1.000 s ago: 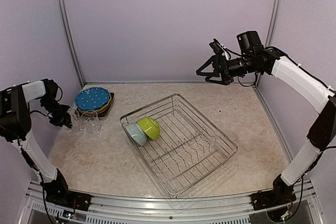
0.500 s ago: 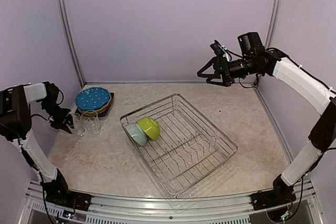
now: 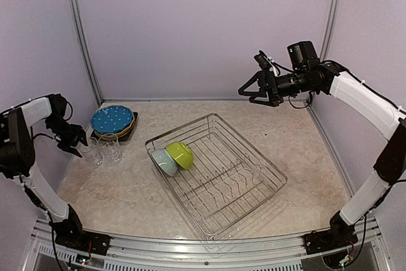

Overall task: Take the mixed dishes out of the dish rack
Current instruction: Place the cup at the center of the board, then adjust the cup at the center of the board.

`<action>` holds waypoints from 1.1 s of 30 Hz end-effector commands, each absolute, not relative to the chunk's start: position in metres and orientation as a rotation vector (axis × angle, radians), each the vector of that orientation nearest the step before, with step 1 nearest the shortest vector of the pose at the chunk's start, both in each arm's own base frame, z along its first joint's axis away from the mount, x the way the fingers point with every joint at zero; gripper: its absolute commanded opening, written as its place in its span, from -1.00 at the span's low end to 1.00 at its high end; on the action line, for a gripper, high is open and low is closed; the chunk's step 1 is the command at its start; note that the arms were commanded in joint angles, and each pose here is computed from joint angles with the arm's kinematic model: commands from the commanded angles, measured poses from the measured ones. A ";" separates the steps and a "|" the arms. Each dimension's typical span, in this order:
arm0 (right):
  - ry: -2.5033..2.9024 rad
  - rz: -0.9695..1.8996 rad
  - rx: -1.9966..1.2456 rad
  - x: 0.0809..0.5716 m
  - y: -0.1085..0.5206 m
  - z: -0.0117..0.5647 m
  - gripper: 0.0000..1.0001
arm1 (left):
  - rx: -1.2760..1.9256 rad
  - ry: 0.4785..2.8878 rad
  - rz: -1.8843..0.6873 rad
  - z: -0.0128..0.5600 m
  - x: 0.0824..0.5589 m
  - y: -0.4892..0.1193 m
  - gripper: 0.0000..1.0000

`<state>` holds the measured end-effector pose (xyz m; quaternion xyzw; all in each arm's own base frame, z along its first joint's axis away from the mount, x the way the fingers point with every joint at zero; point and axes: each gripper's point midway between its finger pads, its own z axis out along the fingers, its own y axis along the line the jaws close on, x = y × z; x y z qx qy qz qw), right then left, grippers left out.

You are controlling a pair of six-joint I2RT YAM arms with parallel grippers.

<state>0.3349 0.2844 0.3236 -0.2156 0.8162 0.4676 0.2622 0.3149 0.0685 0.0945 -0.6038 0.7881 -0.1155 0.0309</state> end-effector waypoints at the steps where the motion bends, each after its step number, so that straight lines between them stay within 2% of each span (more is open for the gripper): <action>1: 2.171 1.275 -0.593 0.332 0.282 0.332 0.99 | -1.802 2.365 -0.385 0.100 0.326 0.077 0.03; 12: 2.184 1.275 -0.580 0.331 0.280 0.329 0.99 | -1.714 2.307 -0.416 0.092 0.343 0.082 -0.12; 20: 2.189 1.285 -0.576 0.331 0.281 0.327 0.99 | -1.597 2.259 -0.441 0.097 0.353 0.086 -0.12; 28: 2.158 1.268 -0.623 0.334 0.288 0.323 0.99 | -1.433 2.200 -0.444 0.139 0.358 0.087 0.23; 31: 2.138 1.196 -0.683 0.338 0.292 0.315 0.99 | -1.353 2.171 -0.380 0.162 0.356 0.089 0.49; 33: 2.106 1.134 -0.735 0.340 0.295 0.312 0.99 | -1.286 2.138 -0.345 0.183 0.353 0.088 0.84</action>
